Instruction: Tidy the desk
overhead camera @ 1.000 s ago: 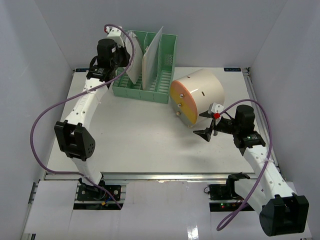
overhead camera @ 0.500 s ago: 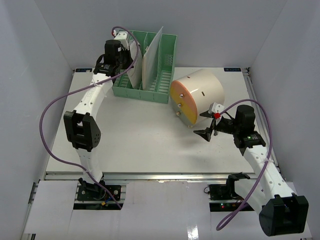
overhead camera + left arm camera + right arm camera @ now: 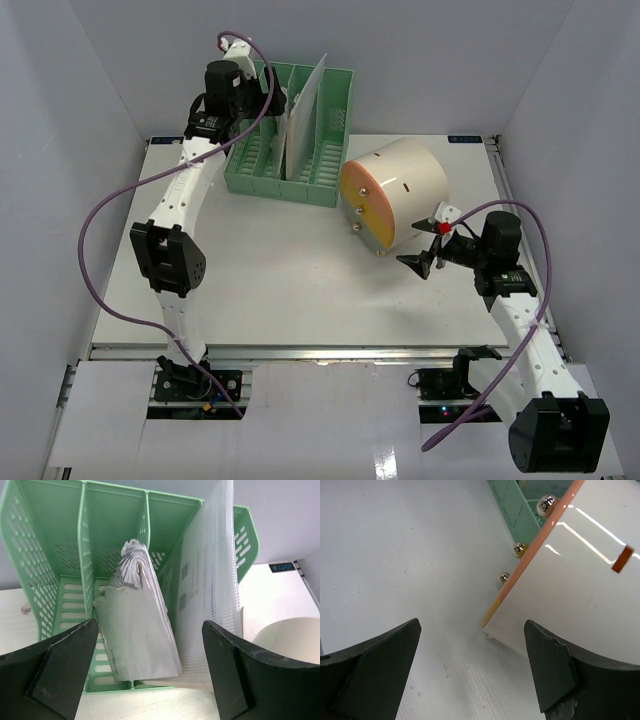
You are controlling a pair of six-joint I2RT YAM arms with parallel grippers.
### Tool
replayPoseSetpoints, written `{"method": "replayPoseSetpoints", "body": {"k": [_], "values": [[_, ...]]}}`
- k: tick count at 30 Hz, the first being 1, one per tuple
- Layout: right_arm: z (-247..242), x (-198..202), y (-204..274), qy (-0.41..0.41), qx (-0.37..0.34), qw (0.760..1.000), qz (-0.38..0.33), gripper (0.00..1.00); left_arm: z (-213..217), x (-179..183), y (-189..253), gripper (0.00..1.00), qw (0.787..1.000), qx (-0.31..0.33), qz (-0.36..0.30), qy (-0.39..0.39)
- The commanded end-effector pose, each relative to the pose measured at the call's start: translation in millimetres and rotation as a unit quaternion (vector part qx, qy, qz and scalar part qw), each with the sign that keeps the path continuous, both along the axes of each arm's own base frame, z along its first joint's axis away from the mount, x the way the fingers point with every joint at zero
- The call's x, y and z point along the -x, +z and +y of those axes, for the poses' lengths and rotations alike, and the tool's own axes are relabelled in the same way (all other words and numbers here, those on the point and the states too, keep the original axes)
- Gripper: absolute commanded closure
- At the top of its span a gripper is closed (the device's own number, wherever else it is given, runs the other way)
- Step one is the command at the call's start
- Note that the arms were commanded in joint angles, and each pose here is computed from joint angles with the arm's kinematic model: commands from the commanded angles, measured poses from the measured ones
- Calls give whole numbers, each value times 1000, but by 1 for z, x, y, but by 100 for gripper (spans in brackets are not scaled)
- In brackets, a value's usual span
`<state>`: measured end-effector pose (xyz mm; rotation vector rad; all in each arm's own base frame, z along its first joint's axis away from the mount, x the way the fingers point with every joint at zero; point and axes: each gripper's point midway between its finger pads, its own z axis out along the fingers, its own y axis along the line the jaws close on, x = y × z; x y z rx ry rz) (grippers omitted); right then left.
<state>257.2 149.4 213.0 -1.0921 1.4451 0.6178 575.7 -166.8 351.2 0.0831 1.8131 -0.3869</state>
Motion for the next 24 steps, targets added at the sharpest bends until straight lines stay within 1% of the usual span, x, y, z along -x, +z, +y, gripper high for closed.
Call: {"method": "replayPoseSetpoints", "body": {"k": [1, 2, 4, 5, 6, 7, 8, 10, 12, 16, 19, 20, 21, 24], "values": [[-12, -8, 10, -35, -22, 999, -3, 10, 25, 48, 100, 2, 995, 18, -99, 28], [-20, -15, 13, -61, -25, 998, 0, 10, 27, 59, 104, 2, 994, 17, -105, 26], [-35, -24, 17, -106, -33, 994, 12, 10, 30, 94, 105, 2, 993, 14, -121, 8], [-42, -30, 20, -130, -31, 991, 11, 10, 28, 105, 110, 2, 990, 19, -138, -4], [-53, -35, 22, -157, -31, 987, 11, 10, 33, 142, 137, 2, 983, 28, -180, -17], [-61, -37, 24, -181, -31, 983, 10, 10, 33, 162, 116, 2, 984, 25, -174, -31], [-69, -39, 25, -203, -31, 979, 8, 10, 32, 176, 82, 2, 986, 19, -156, -46], [-80, -38, 24, -233, -34, 972, 7, 10, 31, 217, 60, 2, 984, 25, -159, -76], [-86, -35, 29, -258, -42, 965, -1, 10, 27, 254, 30, 2, 982, 31, -145, -115], [-98, -31, 21, -308, -51, 950, 24, 10, 22, 308, -34, 2, 979, 45, -109, -164], [-112, -29, 10, -357, -53, 932, 41, 10, 17, 335, -67, 2, 974, 51, -103, -196], [-116, -29, 7, -371, -53, 926, 45, 10, 18, 340, -67, 2, 973, 50, -108, -200], [-122, -27, 2, -389, -51, 919, 49, 10, 19, 345, -82, 2, 974, 45, -96, -201], [-130, -23, -2, -415, -49, 908, 46, 10, 25, 353, -97, 2, 976, 27, -89, -196]]}}
